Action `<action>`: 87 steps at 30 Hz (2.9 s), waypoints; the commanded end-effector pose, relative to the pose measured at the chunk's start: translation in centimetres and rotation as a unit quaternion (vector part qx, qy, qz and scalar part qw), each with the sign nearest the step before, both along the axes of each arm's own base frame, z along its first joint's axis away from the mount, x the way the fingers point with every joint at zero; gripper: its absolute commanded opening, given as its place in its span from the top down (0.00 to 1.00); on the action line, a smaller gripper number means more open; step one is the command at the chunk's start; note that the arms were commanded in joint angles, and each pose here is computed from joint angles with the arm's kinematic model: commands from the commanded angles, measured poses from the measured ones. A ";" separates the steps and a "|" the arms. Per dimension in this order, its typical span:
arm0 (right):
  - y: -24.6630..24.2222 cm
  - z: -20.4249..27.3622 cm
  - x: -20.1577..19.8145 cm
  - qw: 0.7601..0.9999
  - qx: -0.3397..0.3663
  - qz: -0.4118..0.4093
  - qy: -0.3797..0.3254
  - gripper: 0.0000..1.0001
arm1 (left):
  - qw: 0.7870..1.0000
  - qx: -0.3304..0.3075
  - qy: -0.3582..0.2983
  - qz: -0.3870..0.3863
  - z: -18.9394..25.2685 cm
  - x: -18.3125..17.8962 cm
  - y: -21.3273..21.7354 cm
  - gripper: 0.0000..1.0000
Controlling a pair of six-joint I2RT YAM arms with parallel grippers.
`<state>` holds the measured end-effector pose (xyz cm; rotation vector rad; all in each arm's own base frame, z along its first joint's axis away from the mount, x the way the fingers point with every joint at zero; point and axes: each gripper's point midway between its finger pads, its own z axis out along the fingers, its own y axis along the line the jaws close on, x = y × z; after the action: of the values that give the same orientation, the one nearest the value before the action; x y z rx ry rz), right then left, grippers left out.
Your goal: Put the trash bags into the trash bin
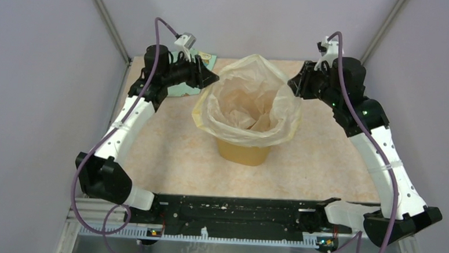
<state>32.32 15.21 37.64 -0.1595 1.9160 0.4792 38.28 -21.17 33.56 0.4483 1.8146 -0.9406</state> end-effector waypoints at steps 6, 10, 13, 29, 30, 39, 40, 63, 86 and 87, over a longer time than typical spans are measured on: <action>-0.1 0.1 1.9 1.000 0.001 -0.010 -0.011 0.76 | 0.997 -0.037 -0.063 -0.009 3.7 1.8 -1.1 0.71; -0.4 -0.3 2.8 1.000 -0.004 -0.022 -0.010 0.79 | 0.998 -0.045 -0.048 -0.010 2.9 2.7 -1.6 0.86; -0.6 -0.8 3.5 0.999 -0.007 -0.032 -0.008 0.82 | 0.998 -0.047 -0.039 -0.001 2.4 3.4 -1.6 0.93; -0.3 -7.0 7.2 0.998 0.018 -0.035 0.048 0.93 | 0.996 -0.053 0.040 0.055 -3.1 5.6 -1.5 1.00; 0.0 -7.2 7.2 0.998 0.022 -0.031 0.050 0.93 | 0.996 -0.050 0.048 0.060 -3.7 5.6 -1.4 1.00; 2.1 -8.8 7.5 0.996 0.060 0.008 0.068 0.96 | 0.985 -0.048 0.126 0.111 -8.6 2.9 0.2 1.00; 2.5 -8.9 7.5 0.995 0.067 0.015 0.069 0.96 | 0.984 -0.050 0.125 0.114 -8.5 2.6 0.4 1.00; -3.1 -5.6 3.6 0.991 0.075 -0.068 0.092 0.44 | 0.968 -0.033 0.136 0.210 -6.4 -1.5 5.4 0.50; -0.7 -8.0 -3.0 0.942 0.322 0.041 0.083 0.27 | 0.938 -0.212 0.270 0.052 -7.0 -8.9 5.2 0.34; -0.7 -8.2 -2.9 0.939 0.332 0.042 0.081 0.27 | 0.935 -0.221 0.274 0.046 -7.0 -9.1 5.0 0.34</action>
<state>29.05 13.74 26.48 0.2552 1.9660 1.0575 30.52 -14.75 23.43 -0.2750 2.1054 -1.2638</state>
